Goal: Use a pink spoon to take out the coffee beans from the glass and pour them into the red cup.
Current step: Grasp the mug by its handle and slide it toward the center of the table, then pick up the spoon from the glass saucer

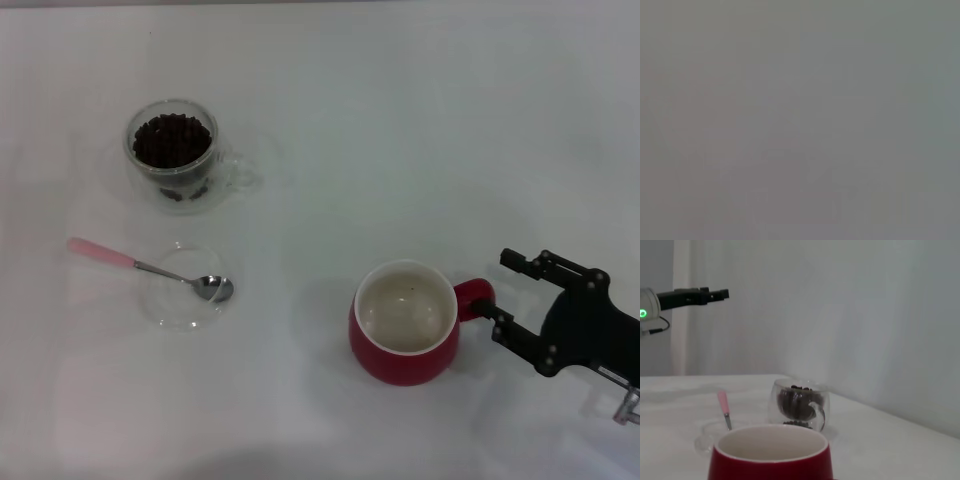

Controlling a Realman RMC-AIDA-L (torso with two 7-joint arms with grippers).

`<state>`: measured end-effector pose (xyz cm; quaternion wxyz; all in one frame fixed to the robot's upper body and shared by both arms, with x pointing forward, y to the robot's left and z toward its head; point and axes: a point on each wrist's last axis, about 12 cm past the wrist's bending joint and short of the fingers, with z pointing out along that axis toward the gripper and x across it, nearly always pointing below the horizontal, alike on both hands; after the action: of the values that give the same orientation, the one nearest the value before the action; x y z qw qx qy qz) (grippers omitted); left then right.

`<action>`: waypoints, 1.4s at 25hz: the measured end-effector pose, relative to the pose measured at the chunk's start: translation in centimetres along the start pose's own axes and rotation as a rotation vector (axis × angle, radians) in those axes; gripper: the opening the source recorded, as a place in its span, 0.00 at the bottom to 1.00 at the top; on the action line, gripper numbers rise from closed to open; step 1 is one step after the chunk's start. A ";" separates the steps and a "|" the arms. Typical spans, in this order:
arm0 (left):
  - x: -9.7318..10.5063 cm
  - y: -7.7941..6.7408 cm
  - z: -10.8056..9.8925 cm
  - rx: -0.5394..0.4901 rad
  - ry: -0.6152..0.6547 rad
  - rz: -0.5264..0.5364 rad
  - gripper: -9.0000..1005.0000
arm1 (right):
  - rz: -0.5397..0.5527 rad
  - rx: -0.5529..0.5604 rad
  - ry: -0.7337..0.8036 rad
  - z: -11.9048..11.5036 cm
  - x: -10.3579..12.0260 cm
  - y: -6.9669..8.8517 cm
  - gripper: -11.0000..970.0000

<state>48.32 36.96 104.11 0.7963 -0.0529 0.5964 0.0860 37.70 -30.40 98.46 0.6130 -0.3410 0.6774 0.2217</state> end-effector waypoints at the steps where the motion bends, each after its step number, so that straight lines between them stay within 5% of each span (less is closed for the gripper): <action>1: 0.0 0.0 0.0 0.000 -0.001 0.002 0.84 | -0.003 0.004 -0.006 -0.3 0.0 0.1 0.61; 15: -0.5 0.7 0.4 0.000 -0.026 0.029 0.84 | -0.011 0.060 -0.017 -1.5 0.1 0.6 0.61; 23: -0.6 0.6 -0.6 0.012 -0.043 0.007 0.84 | 0.022 0.129 -0.136 -5.1 -1.2 1.1 0.61; 28: -0.7 -1.2 -3.0 0.091 -0.071 -0.150 0.84 | -0.025 0.206 -0.283 -6.4 -3.0 0.3 0.61; 33: -0.6 -2.9 -5.3 0.167 -0.049 -0.381 0.84 | -0.126 0.366 -0.431 -6.7 -4.9 -2.3 0.61; 35: -0.3 -3.9 -7.1 0.181 0.008 -0.588 0.84 | -0.169 0.430 -0.472 -6.9 -5.5 -3.4 0.61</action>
<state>42.38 31.78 102.34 0.7862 -0.1523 0.5640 -0.2017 35.60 -36.62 105.32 0.8272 -0.1980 0.5172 0.0946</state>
